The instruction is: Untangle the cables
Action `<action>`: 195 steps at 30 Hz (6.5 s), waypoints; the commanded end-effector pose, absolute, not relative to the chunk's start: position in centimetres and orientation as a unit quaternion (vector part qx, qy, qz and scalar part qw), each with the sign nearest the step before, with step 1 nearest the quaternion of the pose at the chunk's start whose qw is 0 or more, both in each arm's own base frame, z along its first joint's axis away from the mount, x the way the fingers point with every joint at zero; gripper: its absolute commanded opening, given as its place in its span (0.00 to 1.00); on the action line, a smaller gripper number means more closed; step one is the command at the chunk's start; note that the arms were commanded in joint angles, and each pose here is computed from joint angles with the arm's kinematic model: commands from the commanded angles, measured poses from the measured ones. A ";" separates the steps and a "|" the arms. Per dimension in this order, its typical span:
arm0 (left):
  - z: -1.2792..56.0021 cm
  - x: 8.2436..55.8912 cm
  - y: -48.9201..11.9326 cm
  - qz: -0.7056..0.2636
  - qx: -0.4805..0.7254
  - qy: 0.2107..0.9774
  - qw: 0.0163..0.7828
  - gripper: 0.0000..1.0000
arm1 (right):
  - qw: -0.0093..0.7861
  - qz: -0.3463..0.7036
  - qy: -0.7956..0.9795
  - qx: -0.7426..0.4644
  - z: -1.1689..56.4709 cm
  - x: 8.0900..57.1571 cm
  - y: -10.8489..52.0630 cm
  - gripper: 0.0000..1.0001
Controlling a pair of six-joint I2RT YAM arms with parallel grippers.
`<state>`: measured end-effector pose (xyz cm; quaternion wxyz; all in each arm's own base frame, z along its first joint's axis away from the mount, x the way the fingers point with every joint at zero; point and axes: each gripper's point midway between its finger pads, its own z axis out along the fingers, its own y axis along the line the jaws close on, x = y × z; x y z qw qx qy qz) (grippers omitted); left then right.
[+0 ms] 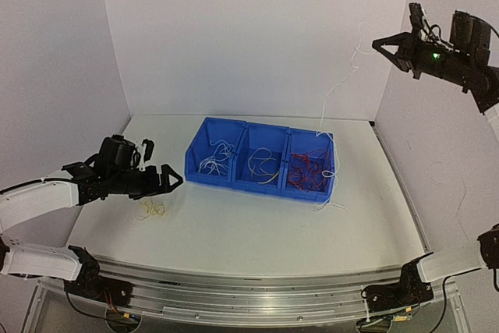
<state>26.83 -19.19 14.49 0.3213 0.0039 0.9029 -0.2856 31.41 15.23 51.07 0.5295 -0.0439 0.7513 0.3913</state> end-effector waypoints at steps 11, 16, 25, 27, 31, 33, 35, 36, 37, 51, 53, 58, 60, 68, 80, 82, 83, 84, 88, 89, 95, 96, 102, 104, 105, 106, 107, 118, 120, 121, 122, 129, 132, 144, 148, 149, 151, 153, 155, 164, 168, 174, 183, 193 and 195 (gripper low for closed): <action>31.9 22.4 -41.0 -0.455 0.333 0.676 0.475 0.99 | 0.379 0.516 0.767 -0.039 45.5 30.5 26.6 0.00; 29.9 23.1 -45.6 -0.455 0.332 0.683 0.465 0.97 | 0.368 0.529 0.764 -0.031 45.1 30.9 27.8 0.00; 27.7 24.8 -48.6 -0.454 0.310 0.689 0.473 0.93 | 0.364 0.534 0.763 -0.020 45.0 30.6 27.9 0.00; 27.6 24.8 -49.2 -0.445 0.311 0.681 0.491 0.93 | 0.362 0.535 0.763 -0.017 44.8 30.7 28.0 0.00; 27.1 25.8 -49.8 -0.406 0.291 0.688 0.527 0.87 | 0.362 0.537 0.762 -0.012 44.9 30.6 27.9 0.00; 26.7 26.6 -49.8 -0.392 0.273 0.697 0.535 0.78 | 0.361 0.539 0.761 -0.010 44.9 30.5 27.8 0.00; 26.4 27.4 -49.6 -0.380 0.257 0.704 0.542 0.69 | 0.360 0.540 0.760 -0.010 44.9 30.3 27.7 0.00; 26.3 27.7 -49.6 -0.375 0.252 0.706 0.545 0.64 | 0.360 0.541 0.760 -0.010 44.9 30.2 27.7 0.00; 26.2 27.8 -49.7 -0.373 0.248 0.707 0.547 0.57 | 0.361 0.541 0.759 -0.009 45.0 30.1 27.6 0.00; 29.4 28.0 -44.3 -0.331 0.197 0.722 0.575 0.00 | 0.421 0.440 0.793 0.024 41.0 29.3 22.8 0.03; 31.4 27.2 -42.2 -0.329 0.190 0.719 0.583 0.00 | 0.430 0.392 0.812 0.044 38.0 29.1 20.9 0.15; 37.0 25.9 -38.0 -0.309 0.185 0.715 0.599 0.00 | 0.421 0.314 0.850 0.048 30.3 27.9 18.1 0.56; 38.2 25.5 -36.8 -0.299 0.186 0.720 0.597 0.00 | 0.417 0.295 0.859 0.031 28.4 27.3 17.7 0.71; 42.9 27.2 -33.6 -0.210 0.152 0.729 0.634 0.00 | 0.384 0.233 0.891 0.062 20.4 25.3 14.7 0.86; 44.2 32.9 -30.4 -0.121 0.090 0.732 0.665 0.00 | 0.372 0.224 0.892 0.127 15.8 22.8 11.9 0.89; 43.9 33.6 -30.6 -0.128 0.090 0.734 0.661 0.00 | 0.380 0.223 0.888 0.131 16.0 22.7 11.6 0.89; 43.8 34.0 -30.7 -0.129 0.090 0.735 0.660 0.00 | 0.384 0.223 0.886 0.132 16.1 22.6 11.4 0.89; 43.8 34.3 -30.8 -0.128 0.090 0.735 0.660 0.00 | 0.387 0.222 0.885 0.132 16.2 22.5 11.2 0.89; 44.0 35.8 -30.9 -0.122 0.087 0.733 0.663 0.00 | 0.392 0.220 0.884 0.133 16.2 22.1 10.8 0.90; 44.1 36.2 -30.8 -0.119 0.084 0.733 0.665 0.00 | 0.392 0.218 0.884 0.134 16.1 22.1 10.7 0.90; 44.3 39.0 -29.4 -0.081 0.061 0.733 0.673 0.00 | 0.391 0.206 0.887 0.135 15.8 22.0 10.3 0.91; 44.2 39.4 -29.1 -0.075 0.058 0.733 0.673 0.00 | 0.391 0.205 0.887 0.135 15.8 22.0 10.3 0.91; 43.5 42.0 -29.2 -0.083 0.059 0.741 0.664 0.00 | 0.394 0.196 0.888 0.135 15.8 22.1 10.0 0.92; 43.3 42.6 -29.9 -0.089 0.066 0.742 0.661 0.00 | 0.396 0.193 0.888 0.135 15.8 22.1 9.9 0.92; 43.1 42.9 -30.2 -0.090 0.069 0.743 0.659 0.00 | 0.397 0.192 0.888 0.134 15.9 22.1 9.9 0.92; 42.9 43.4 -30.5 -0.090 0.071 0.745 0.657 0.00 | 0.397 0.190 0.888 0.134 15.9 22.1 9.8 0.92; 42.6 43.9 -30.7 -0.087 0.072 0.747 0.655 0.00 | 0.399 0.189 0.887 0.134 15.9 22.2 9.8 0.92; 36.6 48.2 -30.9 -0.084 0.094 0.782 0.610 0.00 | 0.410 0.178 0.883 0.140 16.2 21.6 8.7 0.92; 35.4 48.1 -31.2 -0.089 0.102 0.789 0.599 0.00 | 0.414 0.175 0.882 0.142 16.3 21.5 8.5 0.92; 34.8 47.9 -31.3 -0.091 0.105 0.793 0.593 0.00 | 0.415 0.174 0.882 0.143 16.3 21.5 8.4 0.92; 33.9 47.8 -31.4 -0.093 0.109 0.798 0.585 0.00 | 0.414 0.172 0.882 0.143 16.3 21.4 8.3 0.92; 28.5 47.6 -31.3 -0.086 0.100 0.832 0.539 0.00 | 0.408 0.165 0.886 0.146 15.8 21.1 8.0 0.92; 26.4 47.9 -31.4 -0.077 0.096 0.844 0.521 0.00 | 0.406 0.163 0.887 0.147 15.6 21.0 7.9 0.92; 20.5 49.0 -31.3 -0.069 0.088 0.875 0.470 0.00 | 0.407 0.153 0.888 0.149 15.5 20.5 7.3 0.92; 19.2 50.0 -30.9 -0.061 0.088 0.880 0.462 0.00 | 0.407 0.149 0.888 0.151 15.4 20.4 7.0 0.92; 18.8 50.2 -31.0 -0.060 0.091 0.882 0.458 0.00 | 0.407 0.147 0.889 0.151 15.3 20.4 7.0 0.92; 18.0 50.4 -31.3 -0.061 0.099 0.887 0.447 0.00 | 0.407 0.145 0.889 0.153 15.2 20.3 6.8 0.92; 17.1 50.3 -31.9 -0.070 0.111 0.890 0.436 0.00 | 0.408 0.143 0.889 0.154 15.2 20.3 6.8 0.92; 16.3 50.0 -32.6 -0.082 0.128 0.892 0.425 0.00 | 0.407 0.141 0.889 0.155 15.2 20.2 6.6 0.93; 14.8 49.5 -33.7 -0.098 0.151 0.903 0.391 0.26 | 0.406 0.137 0.890 0.158 15.2 20.1 6.4 0.93; 16.0 49.2 -33.9 -0.110 0.155 0.900 0.391 0.50 | 0.407 0.136 0.889 0.158 15.3 20.1 6.4 0.93; 19.6 48.1 -34.7 -0.153 0.164 0.887 0.403 0.59 | 0.408 0.138 0.889 0.158 15.4 20.0 6.4 0.93; 27.8 44.2 -31.1 -0.179 0.121 0.867 0.448 1.00 | 0.409 0.138 0.889 0.156 15.6 20.0 6.4 0.94; 23.2 33.4 -15.6 -0.032 -0.101 0.917 0.384 1.00 | 0.396 0.128 0.899 0.139 15.2 20.2 6.8 0.97; 20.0 30.5 -13.5 -0.008 -0.136 0.931 0.337 1.00 | 0.394 0.125 0.901 0.133 15.1 20.2 6.8 0.97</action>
